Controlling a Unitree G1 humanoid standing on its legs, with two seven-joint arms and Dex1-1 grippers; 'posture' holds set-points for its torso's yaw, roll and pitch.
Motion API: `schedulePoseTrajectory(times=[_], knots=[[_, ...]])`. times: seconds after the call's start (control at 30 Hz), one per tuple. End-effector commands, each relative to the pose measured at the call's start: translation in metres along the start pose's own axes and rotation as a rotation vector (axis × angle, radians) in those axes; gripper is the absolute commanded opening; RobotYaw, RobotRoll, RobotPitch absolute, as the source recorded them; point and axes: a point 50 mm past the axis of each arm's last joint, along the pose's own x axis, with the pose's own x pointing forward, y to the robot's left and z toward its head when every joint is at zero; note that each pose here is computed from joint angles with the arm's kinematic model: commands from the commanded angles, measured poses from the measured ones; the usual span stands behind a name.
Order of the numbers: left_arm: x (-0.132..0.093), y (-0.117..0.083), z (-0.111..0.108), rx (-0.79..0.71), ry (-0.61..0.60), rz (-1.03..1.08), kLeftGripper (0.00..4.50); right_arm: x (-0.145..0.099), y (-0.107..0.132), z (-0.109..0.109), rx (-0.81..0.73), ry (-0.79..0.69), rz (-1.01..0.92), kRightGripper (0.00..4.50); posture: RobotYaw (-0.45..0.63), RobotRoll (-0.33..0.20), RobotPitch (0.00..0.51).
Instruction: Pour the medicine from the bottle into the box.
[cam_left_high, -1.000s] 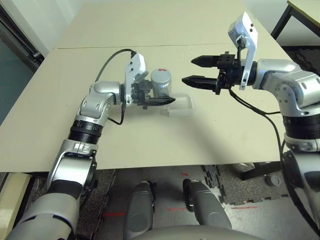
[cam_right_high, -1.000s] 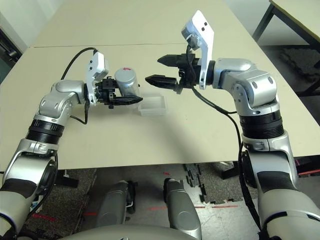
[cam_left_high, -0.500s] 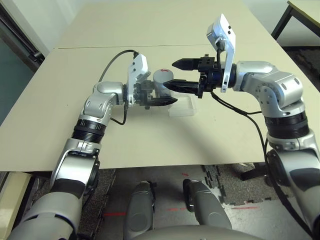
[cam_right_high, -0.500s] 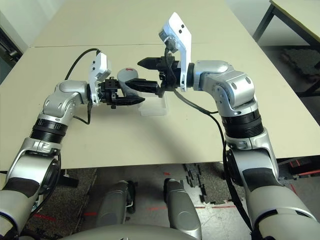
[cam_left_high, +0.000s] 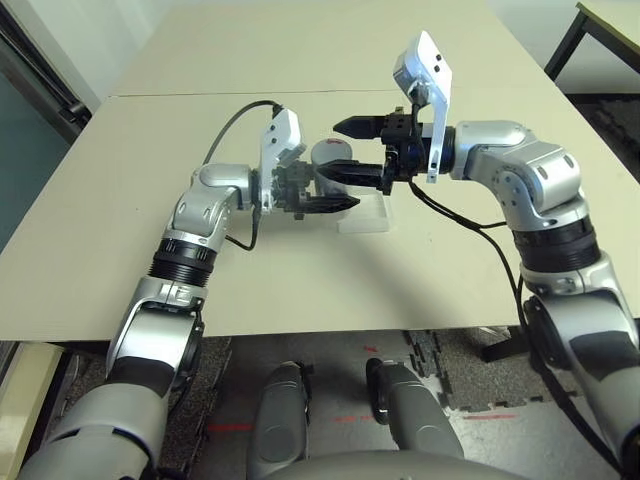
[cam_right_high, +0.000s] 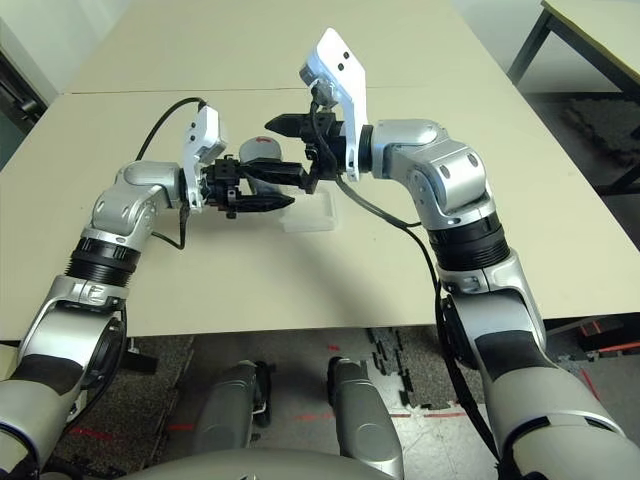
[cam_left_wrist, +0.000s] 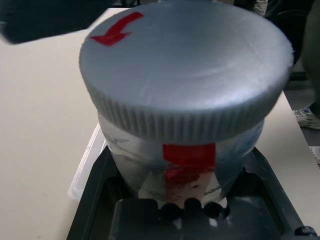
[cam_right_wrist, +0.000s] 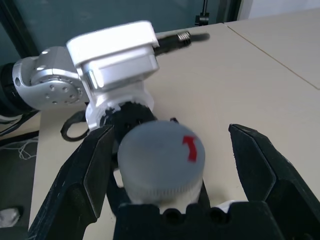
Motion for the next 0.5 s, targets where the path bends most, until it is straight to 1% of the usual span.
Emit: schedulePoseTrajectory(times=[0.03,0.27,0.5], knots=[[0.002,0.0,0.005,0.028,0.01,-0.012,2.54,0.003,-0.001,0.001,-0.013,0.004,0.008,4.5,0.02,0.0,0.153],[0.001,0.001,0.005,0.029,0.01,-0.005,2.54,-0.003,-0.003,0.001,-0.009,0.003,-0.01,4.5,0.02,0.0,0.153],[-0.001,0.003,0.005,0.027,0.012,0.006,2.54,-0.014,-0.004,0.0,-0.001,0.008,-0.029,4.5,0.01,0.0,0.154]])
